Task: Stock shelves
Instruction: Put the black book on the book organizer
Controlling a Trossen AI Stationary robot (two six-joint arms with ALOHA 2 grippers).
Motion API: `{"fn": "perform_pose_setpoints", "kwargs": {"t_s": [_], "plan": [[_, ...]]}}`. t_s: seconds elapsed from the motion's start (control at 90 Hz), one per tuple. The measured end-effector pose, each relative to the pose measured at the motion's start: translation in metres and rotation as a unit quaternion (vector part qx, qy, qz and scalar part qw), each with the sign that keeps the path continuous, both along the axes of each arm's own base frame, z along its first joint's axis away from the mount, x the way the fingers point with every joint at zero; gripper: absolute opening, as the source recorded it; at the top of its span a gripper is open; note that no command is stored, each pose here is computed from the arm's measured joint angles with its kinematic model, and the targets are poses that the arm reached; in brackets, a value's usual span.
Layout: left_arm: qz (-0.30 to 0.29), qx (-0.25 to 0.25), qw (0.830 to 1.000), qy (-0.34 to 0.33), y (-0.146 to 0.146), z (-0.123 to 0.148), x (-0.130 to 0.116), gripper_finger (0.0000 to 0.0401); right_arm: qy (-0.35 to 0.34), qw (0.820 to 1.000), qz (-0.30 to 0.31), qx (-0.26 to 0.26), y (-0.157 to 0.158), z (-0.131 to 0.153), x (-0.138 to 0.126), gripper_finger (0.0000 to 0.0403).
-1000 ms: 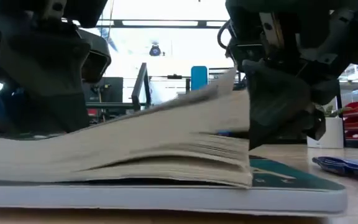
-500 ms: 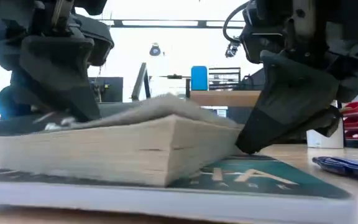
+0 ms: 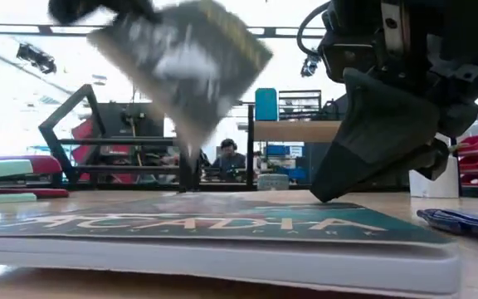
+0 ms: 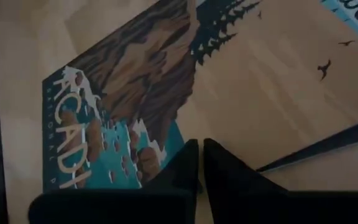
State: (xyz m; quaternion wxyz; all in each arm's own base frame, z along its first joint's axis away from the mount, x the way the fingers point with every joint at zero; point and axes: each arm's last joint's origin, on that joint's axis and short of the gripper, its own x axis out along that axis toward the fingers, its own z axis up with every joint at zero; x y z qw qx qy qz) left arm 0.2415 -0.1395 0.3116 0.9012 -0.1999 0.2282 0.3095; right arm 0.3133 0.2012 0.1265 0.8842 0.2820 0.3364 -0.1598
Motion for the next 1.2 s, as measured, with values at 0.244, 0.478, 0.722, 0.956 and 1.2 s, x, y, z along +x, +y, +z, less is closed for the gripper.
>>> {"fn": "perform_pose_setpoints", "kwargs": {"t_s": [0.244,0.478,0.722,0.956,1.2], "plan": [[0.116,0.259,0.958,-0.049,0.032,0.086,-0.026,0.0028,-0.005,1.0,-0.007,-0.011,-0.002,0.0,0.0,0.0],[0.24,0.304,0.922,-0.008,0.092,0.092,-0.019,0.0028,-0.007,1.0,-0.008,-0.012,-0.002,0.0,0.0,0.0],[0.39,0.232,0.89,0.035,0.161,0.049,-0.015,0.0028,-0.01,1.0,-0.009,-0.014,-0.002,0.0,0.0,0.0],[0.453,0.164,0.876,0.024,0.19,-0.002,-0.005,0.0028,-0.021,1.0,-0.006,-0.015,-0.001,0.002,0.002,0.0],[0.427,0.123,0.895,0.032,0.215,-0.033,0.016,0.0027,-0.021,1.0,-0.006,-0.016,-0.001,0.001,0.002,0.0]]}}
